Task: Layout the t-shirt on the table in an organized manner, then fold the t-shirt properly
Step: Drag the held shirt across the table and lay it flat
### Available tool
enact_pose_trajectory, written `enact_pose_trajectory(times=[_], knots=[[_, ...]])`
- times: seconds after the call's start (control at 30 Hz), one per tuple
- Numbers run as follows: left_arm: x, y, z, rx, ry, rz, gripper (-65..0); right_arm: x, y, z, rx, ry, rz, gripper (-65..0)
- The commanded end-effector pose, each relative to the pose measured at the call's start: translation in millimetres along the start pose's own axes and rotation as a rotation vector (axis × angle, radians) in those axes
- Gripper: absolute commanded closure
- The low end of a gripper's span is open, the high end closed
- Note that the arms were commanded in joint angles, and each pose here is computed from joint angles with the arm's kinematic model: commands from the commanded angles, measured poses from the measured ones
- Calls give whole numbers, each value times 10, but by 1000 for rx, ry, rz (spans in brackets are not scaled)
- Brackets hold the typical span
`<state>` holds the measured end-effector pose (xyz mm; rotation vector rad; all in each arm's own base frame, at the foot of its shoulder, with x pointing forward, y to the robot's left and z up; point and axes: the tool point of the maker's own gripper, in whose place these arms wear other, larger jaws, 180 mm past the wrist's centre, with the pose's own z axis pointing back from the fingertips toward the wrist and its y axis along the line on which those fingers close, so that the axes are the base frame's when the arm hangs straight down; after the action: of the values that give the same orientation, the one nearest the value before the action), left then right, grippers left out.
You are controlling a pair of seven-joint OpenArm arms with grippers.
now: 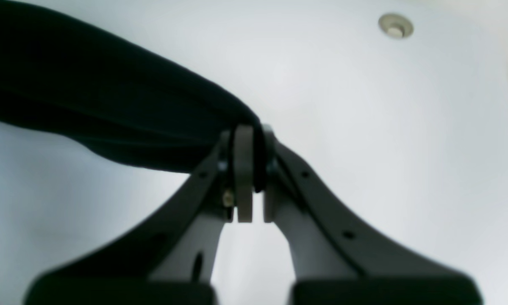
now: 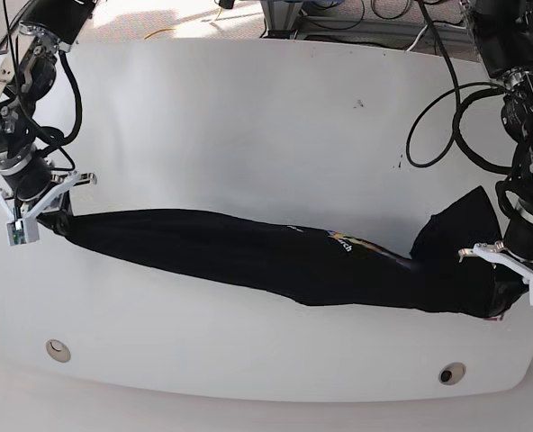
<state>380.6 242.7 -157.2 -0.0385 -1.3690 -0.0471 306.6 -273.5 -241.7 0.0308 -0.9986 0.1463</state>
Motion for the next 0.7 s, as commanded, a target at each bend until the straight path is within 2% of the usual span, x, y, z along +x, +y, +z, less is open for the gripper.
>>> enact_pose_trajectory(times=[0.0, 0.3, 0.47, 0.67], knots=[[-21, -18, 75, -17, -13, 2, 0, 6, 12, 70, 16, -9, 2, -2], [-846, 196, 446, 37, 204, 23, 0, -594, 259, 150, 101, 142, -76, -2], [-1134, 337, 694, 69, 282, 70, 0, -879, 335, 221, 114, 214, -98, -2], [-1464, 356, 924, 80, 383, 75, 0, -1125, 459, 281, 134, 267, -138, -2]])
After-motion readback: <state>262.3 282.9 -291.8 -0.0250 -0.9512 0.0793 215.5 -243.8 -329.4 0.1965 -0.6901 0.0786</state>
